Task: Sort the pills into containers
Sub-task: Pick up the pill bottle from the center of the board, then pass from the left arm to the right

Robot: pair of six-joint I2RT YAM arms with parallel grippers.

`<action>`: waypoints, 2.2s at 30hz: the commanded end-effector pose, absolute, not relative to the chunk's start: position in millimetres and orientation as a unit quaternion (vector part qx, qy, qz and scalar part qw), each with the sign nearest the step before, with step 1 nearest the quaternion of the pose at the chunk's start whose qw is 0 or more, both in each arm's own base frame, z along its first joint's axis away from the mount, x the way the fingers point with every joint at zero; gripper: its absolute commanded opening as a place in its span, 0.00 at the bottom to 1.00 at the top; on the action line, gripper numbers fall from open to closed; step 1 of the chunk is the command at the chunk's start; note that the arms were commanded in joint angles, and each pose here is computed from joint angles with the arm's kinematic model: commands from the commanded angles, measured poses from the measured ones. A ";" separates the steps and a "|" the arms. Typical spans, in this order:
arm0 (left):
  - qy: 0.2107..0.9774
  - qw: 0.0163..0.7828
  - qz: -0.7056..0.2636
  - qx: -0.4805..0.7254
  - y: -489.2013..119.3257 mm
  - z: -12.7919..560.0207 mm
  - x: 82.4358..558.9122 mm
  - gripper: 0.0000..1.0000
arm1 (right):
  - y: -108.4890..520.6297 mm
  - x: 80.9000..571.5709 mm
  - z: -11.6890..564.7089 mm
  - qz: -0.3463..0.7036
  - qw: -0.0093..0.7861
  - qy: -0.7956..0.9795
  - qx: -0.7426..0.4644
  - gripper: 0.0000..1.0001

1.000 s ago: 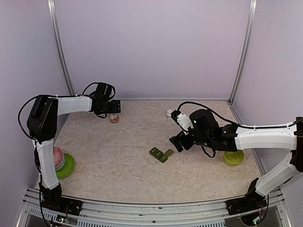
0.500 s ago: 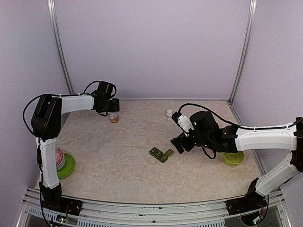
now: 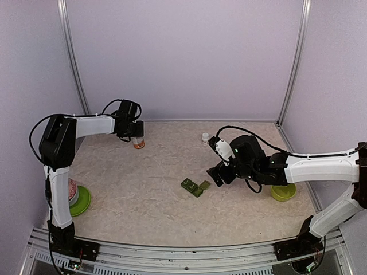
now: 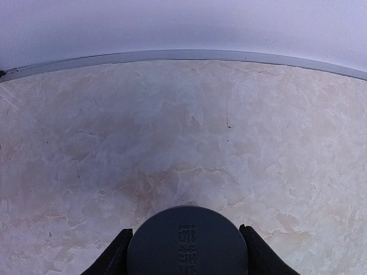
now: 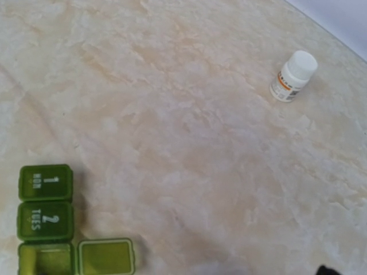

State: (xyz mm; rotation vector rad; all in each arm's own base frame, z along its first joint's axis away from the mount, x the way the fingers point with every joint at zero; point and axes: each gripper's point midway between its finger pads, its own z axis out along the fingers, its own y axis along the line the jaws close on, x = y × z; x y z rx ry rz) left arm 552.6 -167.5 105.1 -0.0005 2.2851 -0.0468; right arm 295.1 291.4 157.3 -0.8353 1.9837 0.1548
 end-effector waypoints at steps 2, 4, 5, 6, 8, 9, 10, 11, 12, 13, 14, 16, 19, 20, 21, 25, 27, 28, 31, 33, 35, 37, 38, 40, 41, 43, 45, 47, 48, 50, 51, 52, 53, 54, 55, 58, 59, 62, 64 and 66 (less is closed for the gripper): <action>0.906 0.423 -0.022 0.001 -167.7 108.8 559.8 0.42 | 287.0 299.2 162.4 0.066 0.484 0.810 -0.324 1.00; 0.904 0.426 -0.025 0.004 -169.0 111.7 560.5 0.35 | 287.5 299.0 161.9 0.067 0.484 0.810 -0.325 1.00; 0.904 0.427 -0.029 0.005 -170.8 112.9 560.5 0.32 | 287.6 299.0 161.5 0.066 0.483 0.810 -0.325 1.00; 0.904 0.427 -0.033 0.008 -172.6 113.9 560.1 0.31 | 287.6 299.2 161.4 0.066 0.483 0.810 -0.325 1.00; 0.903 0.426 -0.044 0.018 -178.6 117.1 557.8 0.27 | 288.5 299.0 161.5 0.067 0.483 0.809 -0.328 1.00; 0.903 0.425 -0.051 0.024 -182.1 118.1 555.7 0.26 | 288.8 299.1 162.5 0.068 0.484 0.808 -0.328 1.00; 0.903 0.425 -0.058 0.032 -187.3 120.3 552.7 0.25 | 289.8 298.8 164.1 0.071 0.485 0.807 -0.329 1.00; 0.902 0.424 -0.067 0.041 -192.8 121.9 548.4 0.24 | 292.0 297.4 164.9 0.076 0.485 0.805 -0.333 1.00; 0.901 0.424 -0.076 0.049 -198.2 123.7 544.2 0.23 | 294.3 296.2 166.8 0.083 0.486 0.802 -0.337 1.00; 0.900 0.424 -0.088 0.058 -204.5 126.5 538.8 0.23 | 296.9 294.6 169.2 0.093 0.487 0.799 -0.340 1.00; 0.895 0.427 -0.106 0.068 -212.0 134.4 532.6 0.23 | 300.7 291.8 171.7 0.105 0.488 0.795 -0.346 1.00; 0.887 0.427 -0.152 0.088 -229.8 142.1 517.7 0.21 | 308.8 284.8 177.4 0.135 0.488 0.784 -0.360 1.00; 0.868 0.428 -0.220 0.123 -257.1 159.9 492.7 0.18 | 321.6 271.8 187.0 0.184 0.489 0.763 -0.381 1.00; 0.862 0.427 -0.239 0.132 -263.9 163.6 484.2 0.18 | 326.4 266.1 190.4 0.203 0.489 0.753 -0.390 1.00; 0.854 0.427 -0.260 0.142 -271.8 170.5 475.5 0.18 | 330.4 260.9 194.1 0.221 0.490 0.744 -0.397 1.00; 0.825 0.422 -0.328 0.182 -300.3 191.3 441.9 0.18 | 341.4 244.9 207.3 0.276 0.496 0.712 -0.413 1.00; 0.809 0.419 -0.356 0.206 -316.1 202.1 424.3 0.18 | 345.3 238.4 211.9 0.297 0.497 0.699 -0.419 1.00; 0.801 0.416 -0.370 0.220 -324.6 206.7 414.5 0.18 | 346.8 235.8 214.8 0.307 0.499 0.693 -0.421 1.00; 0.774 0.412 -0.405 0.257 -346.9 223.0 386.3 0.18 | 350.3 226.5 223.7 0.335 0.506 0.670 -0.428 1.00; 0.757 0.406 -0.427 0.283 -360.7 231.3 366.5 0.18 | 350.7 221.4 229.8 0.349 0.513 0.656 -0.430 1.00; 0.735 0.405 -0.448 0.309 -372.4 241.8 346.4 0.18 | 350.5 215.7 235.0 0.361 0.518 0.643 -0.433 1.00; 0.709 0.407 -0.470 0.333 -382.0 254.2 326.4 0.18 | 349.6 212.4 240.6 0.370 0.524 0.633 -0.433 1.00; 0.698 0.405 -0.479 0.345 -386.5 258.4 315.8 0.18 | 349.0 211.7 242.6 0.372 0.527 0.630 -0.433 1.00; 0.676 0.406 -0.497 0.362 -391.3 268.8 299.2 0.17 | 347.4 209.8 247.0 0.376 0.533 0.624 -0.430 1.00; 0.663 0.408 -0.507 0.370 -392.8 274.8 291.3 0.17 | 346.5 208.8 248.9 0.378 0.535 0.622 -0.429 1.00; 0.642 0.411 -0.521 0.384 -394.6 284.1 277.6 0.17 | 344.4 204.7 253.2 0.387 0.540 0.612 -0.429 1.00; 0.623 0.414 -0.531 0.397 -396.0 291.1 265.0 0.17 | 343.9 200.1 257.7 0.397 0.543 0.602 -0.430 1.00; 0.605 0.419 -0.541 0.406 -396.6 299.5 254.3 0.17 | 342.8 197.7 261.7 0.406 0.547 0.594 -0.427 1.00; 0.595 0.420 -0.548 0.412 -396.8 303.9 248.0 0.17 | 342.5 197.2 263.9 0.409 0.550 0.591 -0.425 1.00; 0.574 0.418 -0.562 0.423 -398.2 310.8 235.7 0.17 | 342.6 196.7 265.6 0.415 0.550 0.589 -0.422 1.00; 0.564 0.416 -0.568 0.431 -399.2 314.4 229.1 0.17 | 343.1 197.0 265.9 0.417 0.549 0.590 -0.420 1.00; 0.556 0.416 -0.571 0.438 -400.3 316.2 223.6 0.17 | 343.9 196.5 266.3 0.422 0.547 0.590 -0.418 1.00; 0.549 0.415 -0.573 0.445 -401.8 317.4 218.4 0.17 | 344.5 196.3 267.7 0.425 0.546 0.589 -0.418 1.00; 0.542 0.413 -0.576 0.452 -403.4 318.3 213.0 0.17 | 345.1 196.0 268.6 0.428 0.545 0.588 -0.417 1.00; 0.535 0.410 -0.578 0.460 -404.7 318.5 207.7 0.17 | 345.7 195.6 269.6 0.432 0.544 0.587 -0.415 1.00; 0.517 0.407 -0.582 0.478 -408.2 320.1 195.5 0.17 | 347.2 192.6 273.5 0.446 0.541 0.581 -0.413 1.00; 0.513 0.407 -0.584 0.480 -408.5 321.5 192.7 0.17 | 348.0 190.8 274.4 0.452 0.538 0.578 -0.415 1.00; 0.498 0.413 -0.591 0.482 -408.0 326.6 186.2 0.17 | 350.9 183.5 276.8 0.472 0.528 0.566 -0.421 0.98; 0.487 0.423 -0.594 0.480 -406.8 331.1 183.1 0.17 | 352.8 178.2 279.6 0.490 0.522 0.556 -0.422 0.96; 0.478 0.439 -0.596 0.473 -404.4 336.5 181.5 0.17 | 353.7 174.2 281.4 0.507 0.516 0.548 -0.419 0.93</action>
